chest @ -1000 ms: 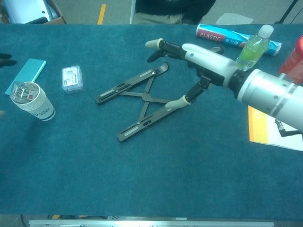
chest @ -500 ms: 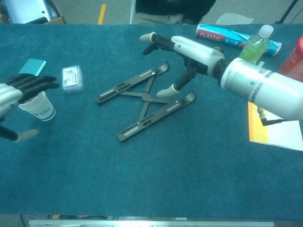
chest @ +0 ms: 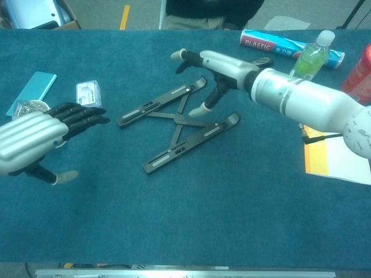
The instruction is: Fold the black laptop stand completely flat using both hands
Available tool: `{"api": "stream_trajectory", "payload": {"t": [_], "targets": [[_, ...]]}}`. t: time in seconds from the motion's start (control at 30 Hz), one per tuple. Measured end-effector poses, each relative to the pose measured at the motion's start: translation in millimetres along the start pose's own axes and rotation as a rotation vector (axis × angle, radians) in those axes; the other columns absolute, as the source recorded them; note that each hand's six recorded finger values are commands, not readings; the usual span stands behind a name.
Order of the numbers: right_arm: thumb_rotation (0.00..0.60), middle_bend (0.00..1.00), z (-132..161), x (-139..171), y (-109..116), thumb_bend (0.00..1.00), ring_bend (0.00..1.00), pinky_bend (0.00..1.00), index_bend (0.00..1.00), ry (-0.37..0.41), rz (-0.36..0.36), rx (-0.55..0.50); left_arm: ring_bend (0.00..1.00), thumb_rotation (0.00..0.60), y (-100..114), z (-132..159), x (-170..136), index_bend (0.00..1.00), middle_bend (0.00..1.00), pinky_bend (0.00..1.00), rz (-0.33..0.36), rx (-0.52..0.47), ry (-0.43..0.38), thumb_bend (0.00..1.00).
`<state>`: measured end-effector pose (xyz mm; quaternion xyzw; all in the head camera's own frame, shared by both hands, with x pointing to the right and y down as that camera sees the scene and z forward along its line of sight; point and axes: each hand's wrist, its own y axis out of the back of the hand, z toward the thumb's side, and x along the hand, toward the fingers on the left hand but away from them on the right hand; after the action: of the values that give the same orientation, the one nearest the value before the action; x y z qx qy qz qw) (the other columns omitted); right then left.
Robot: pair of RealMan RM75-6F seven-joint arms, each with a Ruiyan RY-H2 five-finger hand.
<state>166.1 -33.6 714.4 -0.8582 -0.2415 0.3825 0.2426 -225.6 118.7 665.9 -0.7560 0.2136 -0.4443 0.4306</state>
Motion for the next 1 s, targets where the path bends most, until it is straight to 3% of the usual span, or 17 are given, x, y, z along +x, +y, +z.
{"api": "stream_trajectory", "payload": {"t": [0.4,0.8,1.0], "targets": [[0.6,0.18,-54,50,-10,0.02,0.0,0.0,0.0,-0.048,0.022,0.284,0.0,0.6,-1,-26,-16,0.0,0.0,0.0,0.018,-0.004,0.085,0.25],[0.6,0.26,-92,82,-22,0.02,0.0,0.0,0.0,-0.142,0.077,0.356,0.0,0.6,3,-48,-31,0.0,0.0,0.0,0.051,-0.019,0.155,0.25],[0.6,0.2,-102,87,-27,0.02,0.0,0.04,0.0,-0.179,0.08,0.33,0.0,0.6,2,-54,-33,0.0,0.0,0.0,0.049,-0.026,0.171,0.25]]}}
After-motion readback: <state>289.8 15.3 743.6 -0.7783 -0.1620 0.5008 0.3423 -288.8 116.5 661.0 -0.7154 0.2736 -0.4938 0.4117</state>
